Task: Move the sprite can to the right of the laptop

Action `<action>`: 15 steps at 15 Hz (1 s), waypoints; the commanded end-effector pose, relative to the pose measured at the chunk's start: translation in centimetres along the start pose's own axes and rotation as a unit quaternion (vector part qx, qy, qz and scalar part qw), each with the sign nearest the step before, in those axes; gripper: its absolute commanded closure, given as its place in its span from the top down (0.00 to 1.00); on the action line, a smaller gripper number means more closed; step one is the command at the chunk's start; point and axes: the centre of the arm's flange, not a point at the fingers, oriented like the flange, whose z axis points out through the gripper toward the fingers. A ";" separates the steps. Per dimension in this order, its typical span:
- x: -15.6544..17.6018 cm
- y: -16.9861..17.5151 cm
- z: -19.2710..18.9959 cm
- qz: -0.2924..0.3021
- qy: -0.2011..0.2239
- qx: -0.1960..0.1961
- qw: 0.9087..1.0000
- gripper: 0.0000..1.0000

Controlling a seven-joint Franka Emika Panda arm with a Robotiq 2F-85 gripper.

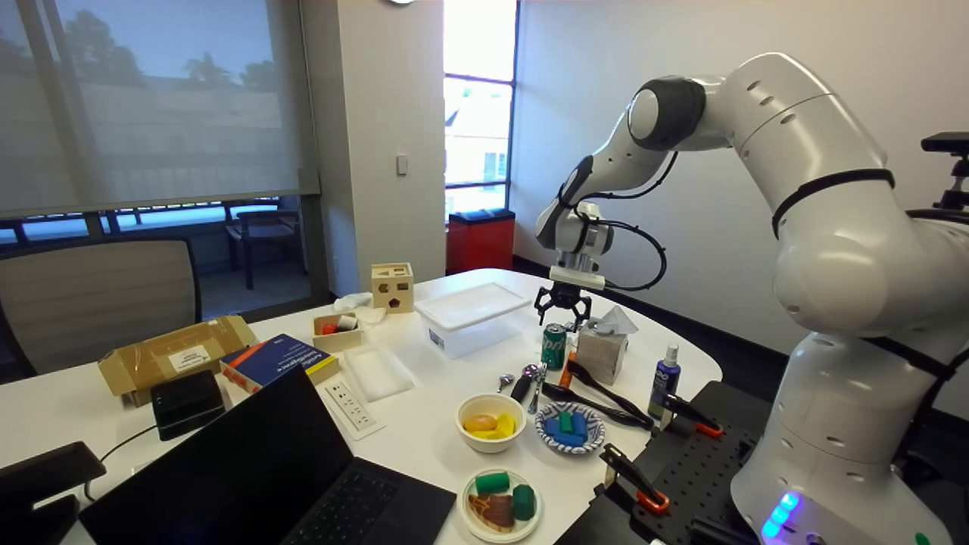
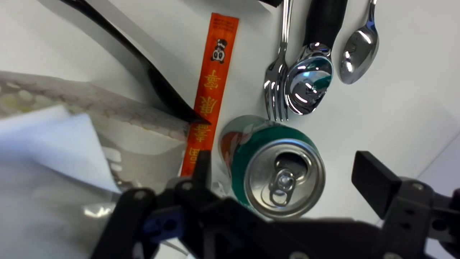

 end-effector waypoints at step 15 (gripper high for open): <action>2.2 -0.2 1.0 0.004 -0.075 0.034 0.997 1.00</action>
